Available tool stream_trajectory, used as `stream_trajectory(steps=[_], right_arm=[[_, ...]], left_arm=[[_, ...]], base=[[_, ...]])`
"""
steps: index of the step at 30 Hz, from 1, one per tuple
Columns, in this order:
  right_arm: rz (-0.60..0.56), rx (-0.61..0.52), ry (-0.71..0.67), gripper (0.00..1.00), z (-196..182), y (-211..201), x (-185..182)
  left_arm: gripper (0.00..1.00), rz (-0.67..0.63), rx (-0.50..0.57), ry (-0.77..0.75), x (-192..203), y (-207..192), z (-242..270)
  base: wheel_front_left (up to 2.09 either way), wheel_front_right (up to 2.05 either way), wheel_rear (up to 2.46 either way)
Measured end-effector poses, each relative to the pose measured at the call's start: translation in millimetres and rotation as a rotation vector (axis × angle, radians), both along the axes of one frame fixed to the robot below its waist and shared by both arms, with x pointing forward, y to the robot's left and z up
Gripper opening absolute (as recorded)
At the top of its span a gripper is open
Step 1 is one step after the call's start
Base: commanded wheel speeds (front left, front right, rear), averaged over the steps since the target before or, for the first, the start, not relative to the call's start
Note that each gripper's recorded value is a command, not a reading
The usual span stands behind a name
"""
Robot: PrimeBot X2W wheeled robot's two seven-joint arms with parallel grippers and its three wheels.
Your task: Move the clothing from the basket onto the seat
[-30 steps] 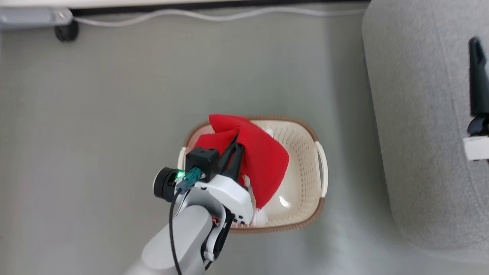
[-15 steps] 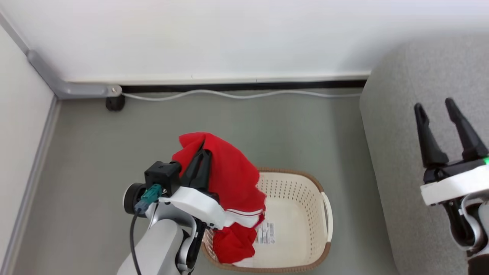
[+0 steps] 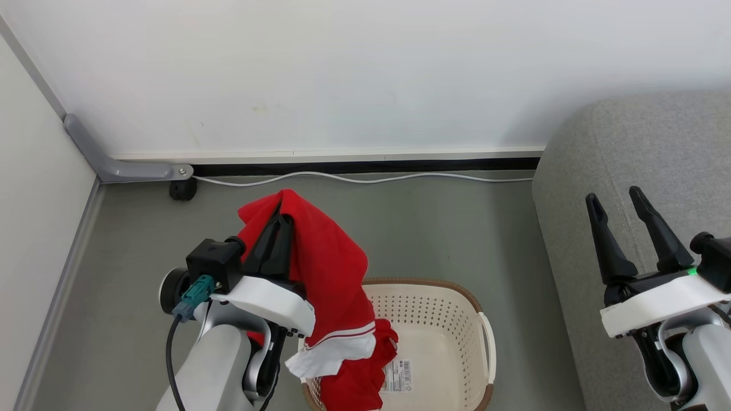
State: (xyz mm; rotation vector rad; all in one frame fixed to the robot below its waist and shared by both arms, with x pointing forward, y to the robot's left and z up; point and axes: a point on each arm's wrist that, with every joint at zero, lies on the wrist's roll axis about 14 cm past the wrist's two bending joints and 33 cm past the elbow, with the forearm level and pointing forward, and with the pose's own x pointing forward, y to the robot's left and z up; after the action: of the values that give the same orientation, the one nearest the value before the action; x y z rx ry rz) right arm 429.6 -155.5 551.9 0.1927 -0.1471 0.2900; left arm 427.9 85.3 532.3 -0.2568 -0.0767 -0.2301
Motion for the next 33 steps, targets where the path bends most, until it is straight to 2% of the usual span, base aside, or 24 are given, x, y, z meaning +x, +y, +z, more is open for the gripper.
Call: stream_trajectory(steps=[10, 14, 25, 33], right_arm=[[-0.003, 0.004, 0.023, 1.00, -9, 0, -1], [0.040, -0.006, 0.030, 1.00, -12, 13, -3], [0.406, -0.067, 0.024, 1.00, -12, 113, -21], [0.559, -0.124, 0.063, 1.00, -30, 155, -25]], left_arm=[[0.00, -0.011, 0.013, -0.022, 3, -2, 5], [0.00, -0.038, 0.017, -0.047, 6, -11, 13], [0.00, -0.134, 0.019, -0.129, 12, -44, 42], [0.00, -0.204, 0.030, -0.214, 10, -69, 73]], base=[[0.00, 0.00, 0.00], [0.00, 0.00, 0.00], [0.00, 0.00, 0.00], [0.00, 0.00, 0.00]])
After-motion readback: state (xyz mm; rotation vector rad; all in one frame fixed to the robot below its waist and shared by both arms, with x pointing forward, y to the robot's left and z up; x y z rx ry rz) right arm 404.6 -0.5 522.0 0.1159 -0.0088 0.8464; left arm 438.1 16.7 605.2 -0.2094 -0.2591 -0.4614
